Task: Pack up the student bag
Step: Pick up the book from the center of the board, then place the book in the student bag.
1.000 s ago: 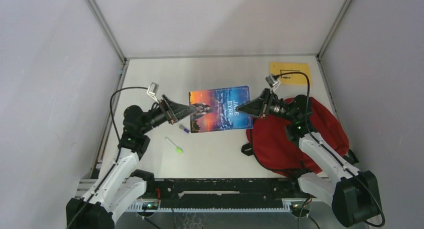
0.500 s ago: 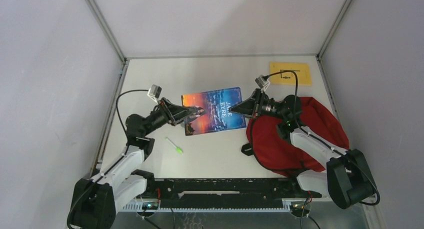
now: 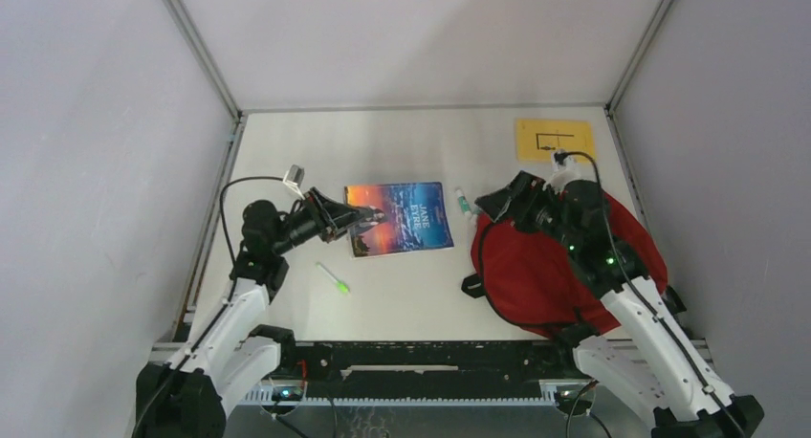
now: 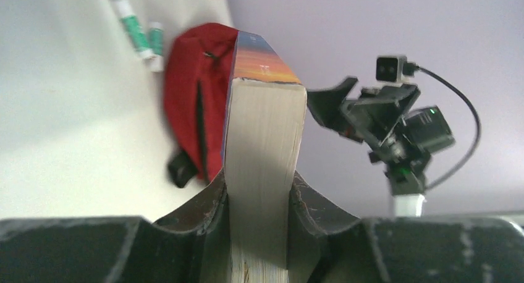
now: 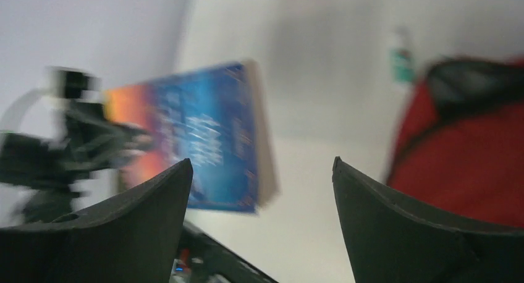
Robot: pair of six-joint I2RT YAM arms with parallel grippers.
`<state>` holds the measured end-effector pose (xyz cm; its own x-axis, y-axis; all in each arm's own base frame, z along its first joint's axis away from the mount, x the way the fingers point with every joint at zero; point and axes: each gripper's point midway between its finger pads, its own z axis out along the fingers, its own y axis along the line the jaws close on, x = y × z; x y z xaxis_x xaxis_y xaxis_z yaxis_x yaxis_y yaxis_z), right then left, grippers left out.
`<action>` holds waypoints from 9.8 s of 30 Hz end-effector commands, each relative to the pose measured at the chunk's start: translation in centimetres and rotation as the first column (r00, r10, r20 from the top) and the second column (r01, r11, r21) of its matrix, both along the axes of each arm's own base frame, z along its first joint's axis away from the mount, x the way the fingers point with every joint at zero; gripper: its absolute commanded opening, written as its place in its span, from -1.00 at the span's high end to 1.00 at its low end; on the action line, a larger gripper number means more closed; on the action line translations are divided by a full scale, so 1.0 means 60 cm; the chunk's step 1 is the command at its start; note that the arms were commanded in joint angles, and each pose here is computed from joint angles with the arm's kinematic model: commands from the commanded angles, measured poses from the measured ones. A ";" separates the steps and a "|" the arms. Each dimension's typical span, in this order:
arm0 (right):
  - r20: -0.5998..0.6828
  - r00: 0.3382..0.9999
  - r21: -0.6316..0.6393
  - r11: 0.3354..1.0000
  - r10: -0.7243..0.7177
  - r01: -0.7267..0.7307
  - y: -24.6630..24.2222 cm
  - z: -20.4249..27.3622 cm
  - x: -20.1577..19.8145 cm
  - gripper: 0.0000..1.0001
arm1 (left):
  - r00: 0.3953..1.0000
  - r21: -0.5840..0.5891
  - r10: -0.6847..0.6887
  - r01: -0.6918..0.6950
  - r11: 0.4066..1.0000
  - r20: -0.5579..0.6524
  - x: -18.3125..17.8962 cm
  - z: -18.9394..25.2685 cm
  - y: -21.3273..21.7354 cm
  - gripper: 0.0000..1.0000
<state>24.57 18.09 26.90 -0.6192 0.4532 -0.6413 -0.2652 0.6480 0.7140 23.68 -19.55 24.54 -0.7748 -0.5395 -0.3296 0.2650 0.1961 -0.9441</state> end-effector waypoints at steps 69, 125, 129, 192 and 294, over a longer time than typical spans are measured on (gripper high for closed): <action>-0.238 0.924 0.100 0.938 -0.300 0.331 -0.130 0.020 -0.047 1.00 | 0.985 -0.131 -0.110 0.093 0.987 -0.133 0.056 0.059 -0.324 1.00; -0.193 0.884 -0.048 0.904 -0.425 0.424 -0.177 -0.014 -0.046 1.00 | 0.837 0.265 -0.523 0.547 0.794 -0.160 -0.110 -0.101 -0.512 0.95; -0.196 0.885 -0.048 0.906 -0.422 0.422 -0.176 -0.016 -0.051 1.00 | 0.830 0.202 -0.534 0.558 0.805 -0.162 -0.110 -0.094 -0.522 1.00; -0.196 0.879 -0.205 0.895 -0.434 0.396 -0.191 -0.104 -0.059 1.00 | 0.982 0.621 -0.191 0.152 0.769 -0.004 -0.018 -0.071 -0.204 -1.00; -0.153 0.651 -0.413 0.646 -0.744 0.642 -0.374 -0.132 0.237 -0.24 | 0.980 0.661 -0.145 0.019 0.750 0.136 0.058 -0.035 -0.202 -0.89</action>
<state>33.03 -2.25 18.66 -0.4122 0.6098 -0.6769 0.5548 0.7574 0.3444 25.71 -31.71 16.39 -0.8306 -0.0216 -0.5564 0.3506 0.7561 -0.5527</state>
